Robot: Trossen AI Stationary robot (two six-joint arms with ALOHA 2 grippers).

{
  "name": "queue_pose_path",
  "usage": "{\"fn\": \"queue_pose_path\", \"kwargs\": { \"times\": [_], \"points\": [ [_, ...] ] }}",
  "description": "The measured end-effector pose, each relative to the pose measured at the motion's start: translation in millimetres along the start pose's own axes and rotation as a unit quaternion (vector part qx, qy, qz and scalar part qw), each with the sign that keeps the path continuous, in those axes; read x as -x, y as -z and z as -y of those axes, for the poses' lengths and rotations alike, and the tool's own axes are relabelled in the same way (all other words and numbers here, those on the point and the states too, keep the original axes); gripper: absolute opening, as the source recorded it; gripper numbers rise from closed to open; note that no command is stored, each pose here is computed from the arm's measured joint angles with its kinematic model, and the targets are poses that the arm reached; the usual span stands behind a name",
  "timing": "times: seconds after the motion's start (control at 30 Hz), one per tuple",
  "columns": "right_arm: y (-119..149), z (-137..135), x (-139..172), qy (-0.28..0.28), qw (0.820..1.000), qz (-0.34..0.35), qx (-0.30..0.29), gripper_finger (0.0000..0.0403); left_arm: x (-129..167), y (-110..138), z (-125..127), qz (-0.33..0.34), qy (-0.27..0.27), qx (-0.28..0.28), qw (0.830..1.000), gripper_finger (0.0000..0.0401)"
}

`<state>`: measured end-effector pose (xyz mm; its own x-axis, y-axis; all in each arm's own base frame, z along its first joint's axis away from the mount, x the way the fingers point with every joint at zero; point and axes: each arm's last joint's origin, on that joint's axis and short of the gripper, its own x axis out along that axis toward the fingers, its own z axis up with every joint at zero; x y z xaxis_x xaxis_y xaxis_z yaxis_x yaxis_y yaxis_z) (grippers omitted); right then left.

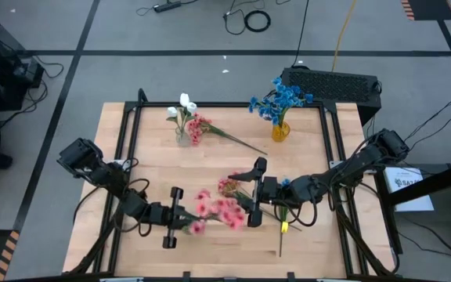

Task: Sort flowers into vase by color
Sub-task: Put the bottom left pink flowers into the green vase

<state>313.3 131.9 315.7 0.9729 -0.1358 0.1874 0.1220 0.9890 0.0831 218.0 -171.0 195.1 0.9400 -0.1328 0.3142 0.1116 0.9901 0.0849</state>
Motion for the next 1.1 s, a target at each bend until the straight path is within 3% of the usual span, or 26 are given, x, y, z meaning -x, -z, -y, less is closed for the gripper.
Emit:
{"fn": "queue_pose_path", "kwargs": {
  "times": [0.57,0.83,0.97,1.1],
  "points": [
    [2,1,-1,-0.022,1.0,-0.006,-0.004,0.0251,0,7,1,-0.036,-0.009,-0.006,0.999,0.0015],
    [20,6,-1,0.016,0.995,-0.089,0.051,0.0251,2,4,4,-0.026,-0.011,0.0,1.0,0.0015],
    [22,6,-2,-0.038,0.993,-0.101,0.039,0.024,2,4,3,-0.027,-0.019,-0.011,0.999,0.0015],
    [17,1,-4,-0.09,0.993,-0.065,0.03,0.0213,2,4,2,-0.029,-0.029,-0.012,0.999,0.0015]
  ]
}}
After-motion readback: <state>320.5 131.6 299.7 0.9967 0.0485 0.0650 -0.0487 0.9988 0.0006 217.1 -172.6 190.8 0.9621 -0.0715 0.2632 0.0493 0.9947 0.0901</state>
